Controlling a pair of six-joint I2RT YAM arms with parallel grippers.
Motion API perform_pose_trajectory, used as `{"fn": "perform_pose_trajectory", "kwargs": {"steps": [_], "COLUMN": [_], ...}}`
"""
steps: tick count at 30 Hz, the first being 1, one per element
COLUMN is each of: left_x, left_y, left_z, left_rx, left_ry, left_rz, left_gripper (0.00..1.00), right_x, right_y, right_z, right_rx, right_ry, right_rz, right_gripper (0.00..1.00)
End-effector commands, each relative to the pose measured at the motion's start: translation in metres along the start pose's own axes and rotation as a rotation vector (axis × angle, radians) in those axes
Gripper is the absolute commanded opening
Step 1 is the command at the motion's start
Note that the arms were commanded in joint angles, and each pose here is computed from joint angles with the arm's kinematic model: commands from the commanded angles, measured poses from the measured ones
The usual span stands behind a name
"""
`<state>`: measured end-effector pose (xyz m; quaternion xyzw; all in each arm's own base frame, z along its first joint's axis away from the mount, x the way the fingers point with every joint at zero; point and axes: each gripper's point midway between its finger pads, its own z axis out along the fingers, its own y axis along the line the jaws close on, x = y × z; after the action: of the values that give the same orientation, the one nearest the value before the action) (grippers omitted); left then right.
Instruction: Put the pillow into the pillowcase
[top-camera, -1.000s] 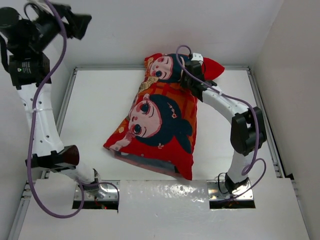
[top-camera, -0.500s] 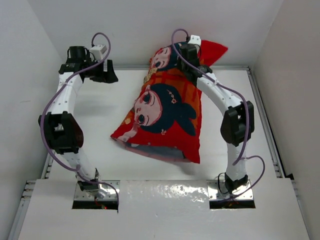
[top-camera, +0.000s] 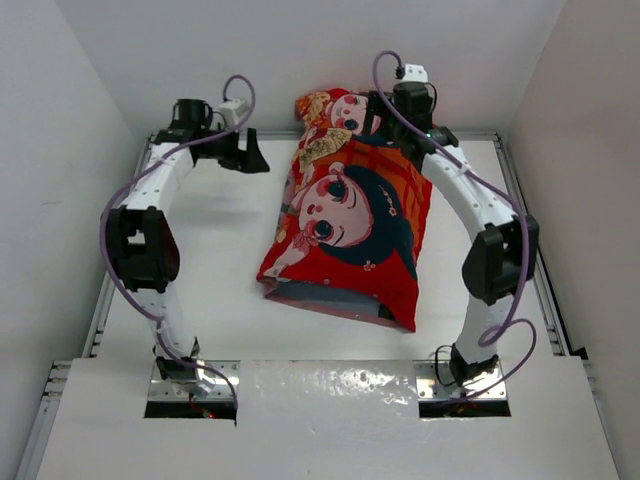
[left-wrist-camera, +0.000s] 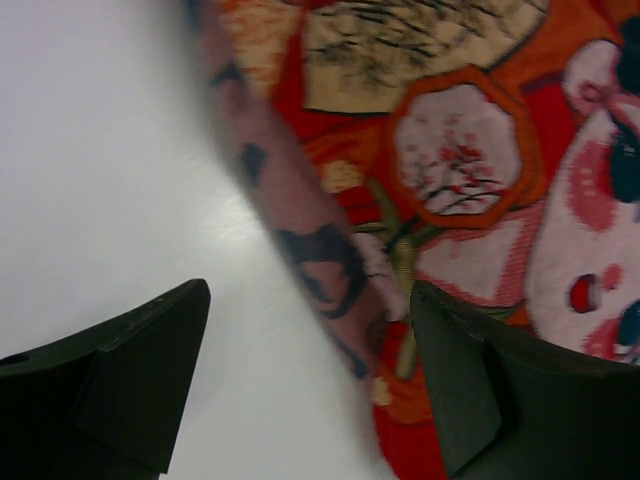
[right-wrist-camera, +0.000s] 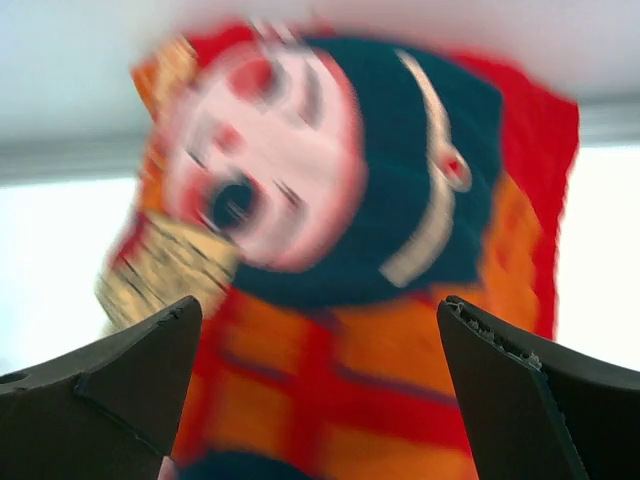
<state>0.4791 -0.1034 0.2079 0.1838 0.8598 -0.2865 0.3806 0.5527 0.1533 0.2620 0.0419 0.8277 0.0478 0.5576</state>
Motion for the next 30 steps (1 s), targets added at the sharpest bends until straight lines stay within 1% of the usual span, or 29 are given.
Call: {"fn": "perform_pose_trajectory", "kwargs": {"steps": [1, 2, 4, 5, 6, 7, 8, 9, 11, 12, 13, 14, 15, 16, 18, 19, 20, 21, 22, 23, 24, 25, 26, 27, 28, 29, 30], "left_x": [0.029, 0.043, 0.061, 0.075, 0.081, 0.086, 0.098, 0.103, 0.121, 0.130, 0.149, 0.161, 0.174, 0.197, 0.220, 0.237, 0.241, 0.243, 0.247, 0.243, 0.245, 0.243, 0.239, 0.242, 0.239, 0.241, 0.249], "left_y": [-0.043, -0.046, -0.048, -0.053, -0.056, -0.059, -0.069, -0.074, -0.075, -0.073, -0.062, -0.058, -0.053, -0.050, -0.053, -0.061, -0.064, -0.067, -0.074, -0.070, -0.072, -0.075, -0.073, -0.073, -0.068, -0.069, -0.066], "left_z": [0.029, 0.030, 0.026, 0.018, 0.012, 0.006, -0.008, -0.015, -0.034, -0.039, -0.049, -0.055, -0.061, -0.068, -0.073, -0.077, -0.076, -0.074, -0.071, -0.062, -0.058, -0.054, -0.047, -0.043, -0.034, -0.030, -0.027], "left_rx": [0.213, 0.244, 0.265, 0.286, 0.299, 0.314, 0.355, 0.374, 0.378, 0.364, 0.327, 0.317, 0.312, 0.318, 0.344, 0.384, 0.410, 0.424, 0.441, 0.429, 0.436, 0.445, 0.439, 0.439, 0.413, 0.412, 0.386], "left_ry": [0.074, 0.116, 0.166, 0.214, 0.235, 0.254, 0.295, 0.315, 0.378, 0.407, 0.464, 0.509, 0.550, 0.619, 0.669, 0.683, 0.668, 0.651, 0.622, 0.579, 0.561, 0.537, 0.504, 0.497, 0.475, 0.477, 0.500], "left_rz": [-0.003, -0.003, 0.006, 0.032, 0.045, 0.061, 0.099, 0.122, 0.214, 0.237, 0.297, 0.307, 0.309, 0.298, 0.289, 0.268, 0.291, 0.288, 0.261, 0.284, 0.279, 0.261, 0.281, 0.280, 0.288, 0.300, 0.275], "left_gripper": [0.80, 0.80, 0.81, 0.81, 0.82, 0.82, 0.82, 0.82, 0.82, 0.82, 0.82, 0.81, 0.81, 0.81, 0.82, 0.83, 0.85, 0.96, 1.00, 1.00, 1.00, 1.00, 1.00, 1.00, 1.00, 1.00, 1.00], "right_x": [0.018, 0.042, 0.066, 0.076, 0.092, 0.099, 0.125, 0.119, 0.136, 0.150, 0.149, 0.170, 0.177, 0.181, 0.216, 0.227, 0.230, 0.260, 0.269, 0.271, 0.296, 0.301, 0.306, 0.321, 0.324, 0.334, 0.340], "right_y": [-0.004, 0.004, 0.009, 0.008, 0.000, 0.002, -0.008, -0.007, -0.008, -0.012, -0.014, -0.021, -0.024, -0.024, -0.035, -0.033, -0.036, -0.045, -0.047, -0.045, -0.049, -0.048, -0.046, -0.049, -0.049, -0.049, -0.050], "right_z": [-0.045, -0.064, -0.086, -0.097, -0.115, -0.126, -0.134, -0.152, -0.173, -0.180, -0.193, -0.203, -0.210, -0.223, -0.239, -0.248, -0.255, -0.260, -0.262, -0.263, -0.267, -0.267, -0.266, -0.267, -0.267, -0.266, -0.265], "right_rx": [-0.099, -0.192, -0.241, -0.247, -0.245, -0.249, -0.223, -0.242, -0.267, -0.266, -0.275, -0.268, -0.269, -0.292, -0.286, -0.311, -0.317, -0.292, -0.289, -0.310, -0.303, -0.312, -0.327, -0.318, -0.321, -0.329, -0.322], "right_ry": [0.113, 0.164, 0.196, 0.205, 0.208, 0.207, 0.248, 0.219, 0.257, 0.285, 0.277, 0.346, 0.371, 0.390, 0.489, 0.523, 0.506, 0.559, 0.559, 0.523, 0.571, 0.571, 0.564, 0.587, 0.585, 0.589, 0.595], "right_rz": [-0.022, -0.025, -0.027, -0.031, -0.045, -0.058, -0.082, -0.094, -0.149, -0.165, -0.148, -0.148, -0.139, -0.115, -0.104, -0.075, -0.058, -0.029, -0.008, 0.022, 0.047, 0.065, 0.080, 0.098, 0.108, 0.123, 0.141], "right_gripper": [0.99, 0.99, 0.99, 0.99, 0.99, 0.99, 0.99, 0.99, 0.99, 0.99, 0.99, 0.99, 0.99, 0.99, 0.99, 0.99, 0.99, 0.99, 0.99, 0.99, 0.99, 0.99, 0.99, 0.99, 0.99, 0.99, 0.99]}}
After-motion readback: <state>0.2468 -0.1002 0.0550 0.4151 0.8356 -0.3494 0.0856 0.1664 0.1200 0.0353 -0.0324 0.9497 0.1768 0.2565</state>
